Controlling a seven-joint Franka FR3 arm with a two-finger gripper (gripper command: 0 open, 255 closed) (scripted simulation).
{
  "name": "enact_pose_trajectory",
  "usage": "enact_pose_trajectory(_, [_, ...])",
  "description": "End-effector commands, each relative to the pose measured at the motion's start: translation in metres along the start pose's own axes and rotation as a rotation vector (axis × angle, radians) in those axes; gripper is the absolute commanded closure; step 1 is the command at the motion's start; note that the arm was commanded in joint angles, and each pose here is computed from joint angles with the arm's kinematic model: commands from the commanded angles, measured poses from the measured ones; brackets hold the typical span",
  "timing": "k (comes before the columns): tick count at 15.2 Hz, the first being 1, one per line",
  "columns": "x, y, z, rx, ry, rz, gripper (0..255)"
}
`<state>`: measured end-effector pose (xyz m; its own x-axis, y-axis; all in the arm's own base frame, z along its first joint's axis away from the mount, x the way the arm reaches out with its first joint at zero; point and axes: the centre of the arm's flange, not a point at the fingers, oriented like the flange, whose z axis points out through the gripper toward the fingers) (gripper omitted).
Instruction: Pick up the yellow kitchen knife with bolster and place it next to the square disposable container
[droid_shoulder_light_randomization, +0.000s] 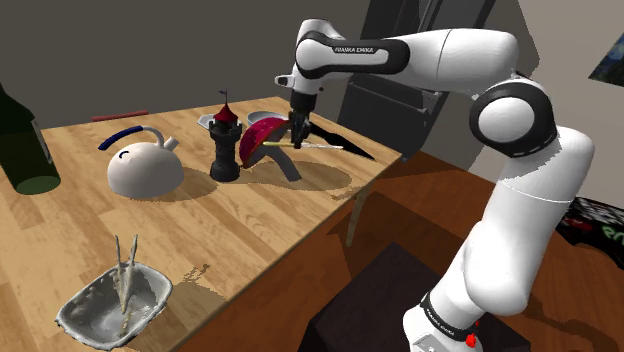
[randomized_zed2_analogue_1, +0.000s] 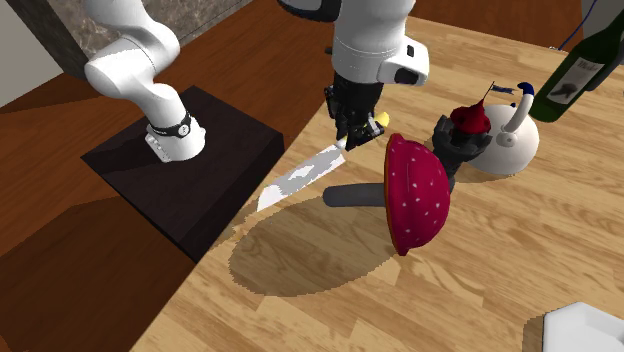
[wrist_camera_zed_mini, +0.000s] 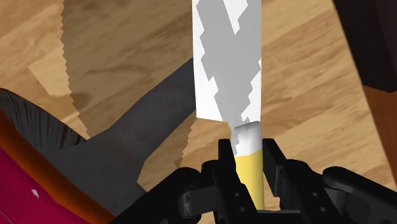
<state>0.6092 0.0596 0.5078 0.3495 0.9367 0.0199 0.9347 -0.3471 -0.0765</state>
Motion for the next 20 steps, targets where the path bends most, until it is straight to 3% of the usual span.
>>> enact_pose_trajectory(1, [0.016,-0.019,0.0,0.0,0.0,0.001,255])
enact_pose_trajectory(20, [0.192,-0.196,0.017,0.0,0.0,0.001,255])
